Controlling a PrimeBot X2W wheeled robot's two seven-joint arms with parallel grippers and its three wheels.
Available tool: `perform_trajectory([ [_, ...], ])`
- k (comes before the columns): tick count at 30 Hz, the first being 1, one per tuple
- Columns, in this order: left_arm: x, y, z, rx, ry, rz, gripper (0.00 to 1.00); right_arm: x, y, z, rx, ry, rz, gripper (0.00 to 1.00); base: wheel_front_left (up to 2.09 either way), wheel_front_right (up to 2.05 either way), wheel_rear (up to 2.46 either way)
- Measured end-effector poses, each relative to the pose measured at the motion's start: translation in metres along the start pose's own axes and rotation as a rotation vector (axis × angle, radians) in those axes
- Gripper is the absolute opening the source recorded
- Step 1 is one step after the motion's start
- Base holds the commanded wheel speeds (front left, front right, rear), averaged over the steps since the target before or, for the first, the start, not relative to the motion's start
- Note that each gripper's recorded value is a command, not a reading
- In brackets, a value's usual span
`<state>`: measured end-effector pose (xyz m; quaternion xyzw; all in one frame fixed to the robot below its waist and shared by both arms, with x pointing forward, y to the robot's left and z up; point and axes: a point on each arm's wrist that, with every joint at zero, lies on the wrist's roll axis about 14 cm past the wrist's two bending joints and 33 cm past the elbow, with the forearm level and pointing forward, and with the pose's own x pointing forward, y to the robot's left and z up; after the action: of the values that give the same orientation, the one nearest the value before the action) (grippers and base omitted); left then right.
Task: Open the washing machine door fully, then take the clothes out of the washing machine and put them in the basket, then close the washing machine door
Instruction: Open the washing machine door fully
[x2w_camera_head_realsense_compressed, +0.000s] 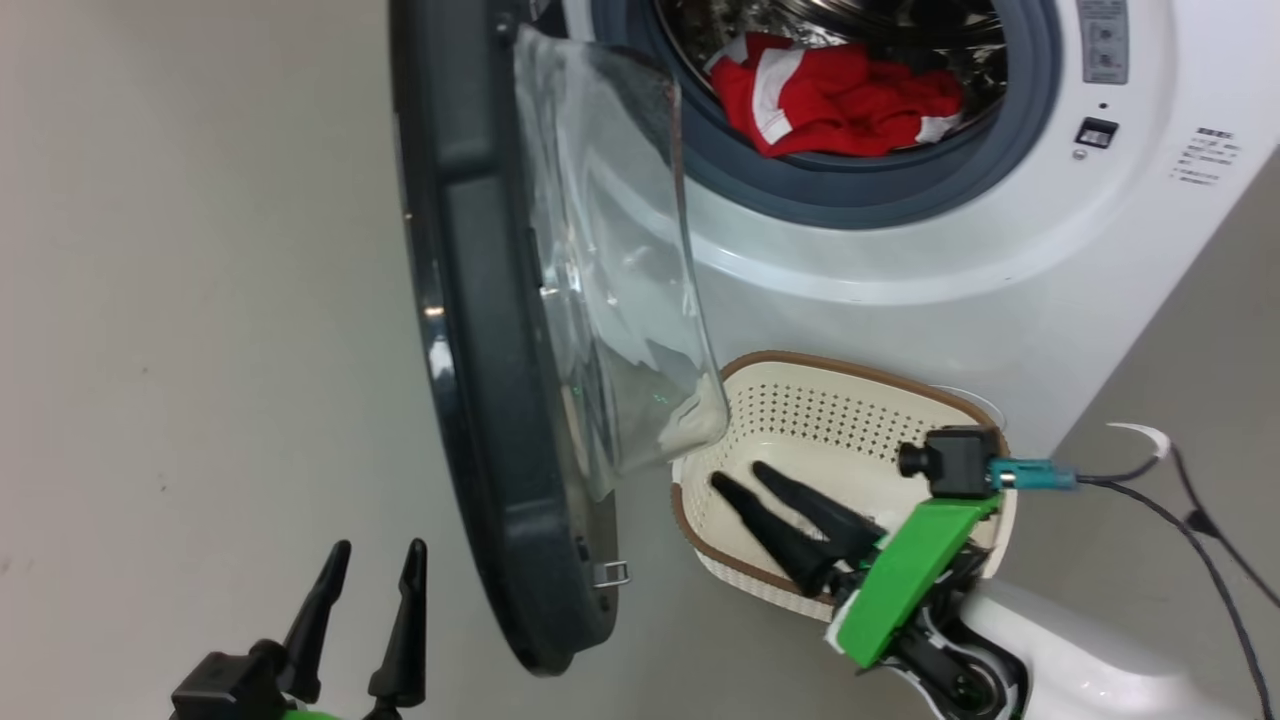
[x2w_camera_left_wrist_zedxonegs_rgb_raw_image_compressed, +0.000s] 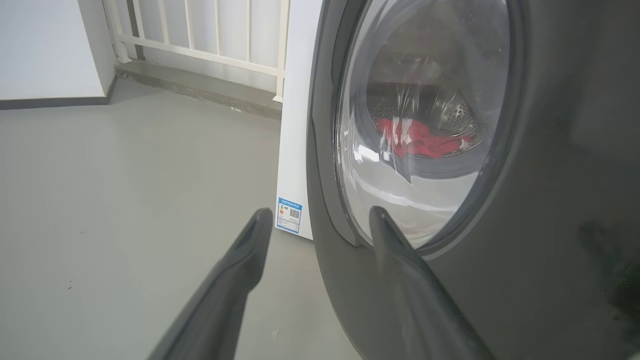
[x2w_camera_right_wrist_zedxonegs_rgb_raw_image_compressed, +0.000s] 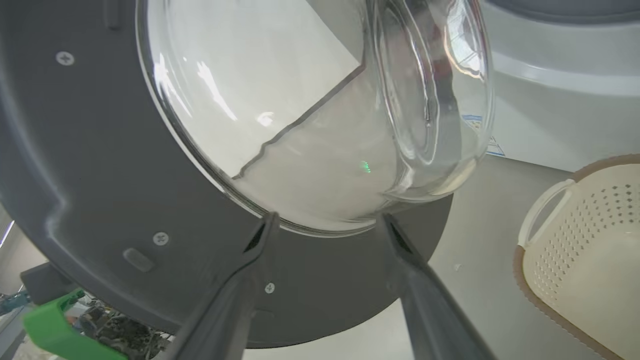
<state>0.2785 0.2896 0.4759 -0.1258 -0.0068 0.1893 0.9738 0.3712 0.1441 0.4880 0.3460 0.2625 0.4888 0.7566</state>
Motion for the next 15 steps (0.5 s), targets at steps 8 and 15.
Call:
perform_trajectory([
  [8, 0.005, -0.006, -0.001, -0.005, 0.000, -0.020, 1.00, -0.023, -0.048, 0.013, -0.056, -0.071, -0.156, 1.00, 0.00, 0.00, 0.00],
  [15, 0.007, -0.008, 0.000, -0.009, -0.006, -0.029, 1.00, -0.045, -0.079, 0.036, -0.209, -0.146, -0.268, 1.00, 0.00, 0.00, 0.00],
])
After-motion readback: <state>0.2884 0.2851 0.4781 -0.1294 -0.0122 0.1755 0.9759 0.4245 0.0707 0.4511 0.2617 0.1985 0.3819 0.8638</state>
